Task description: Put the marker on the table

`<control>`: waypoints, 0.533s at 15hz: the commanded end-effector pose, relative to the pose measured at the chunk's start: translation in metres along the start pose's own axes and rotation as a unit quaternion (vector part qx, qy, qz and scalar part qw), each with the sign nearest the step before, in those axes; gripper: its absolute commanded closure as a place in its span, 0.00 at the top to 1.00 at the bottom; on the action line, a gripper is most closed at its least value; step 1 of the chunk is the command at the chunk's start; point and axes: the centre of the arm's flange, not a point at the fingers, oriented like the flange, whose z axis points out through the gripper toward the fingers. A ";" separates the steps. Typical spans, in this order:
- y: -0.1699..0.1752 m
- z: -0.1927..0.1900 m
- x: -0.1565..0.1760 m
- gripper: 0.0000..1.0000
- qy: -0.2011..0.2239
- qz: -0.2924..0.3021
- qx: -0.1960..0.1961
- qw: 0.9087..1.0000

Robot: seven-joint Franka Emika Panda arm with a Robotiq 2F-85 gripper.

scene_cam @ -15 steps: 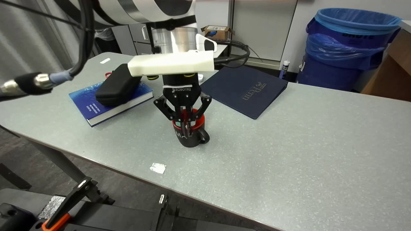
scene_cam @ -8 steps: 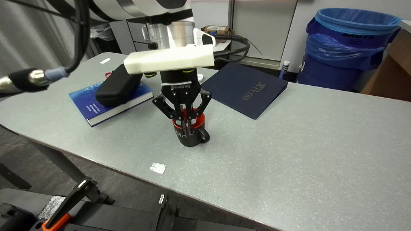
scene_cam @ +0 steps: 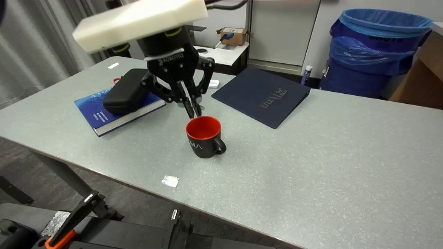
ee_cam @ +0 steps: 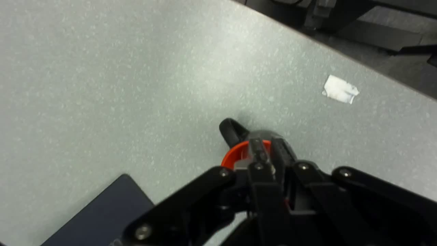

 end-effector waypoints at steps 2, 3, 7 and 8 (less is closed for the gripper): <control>0.011 -0.009 0.043 0.03 0.087 0.022 -0.010 0.996; 0.014 -0.007 0.056 0.03 0.096 0.021 -0.006 0.995; 0.022 0.027 0.122 0.03 0.091 0.028 0.038 0.995; 0.019 0.038 0.136 0.03 0.082 0.029 0.054 0.995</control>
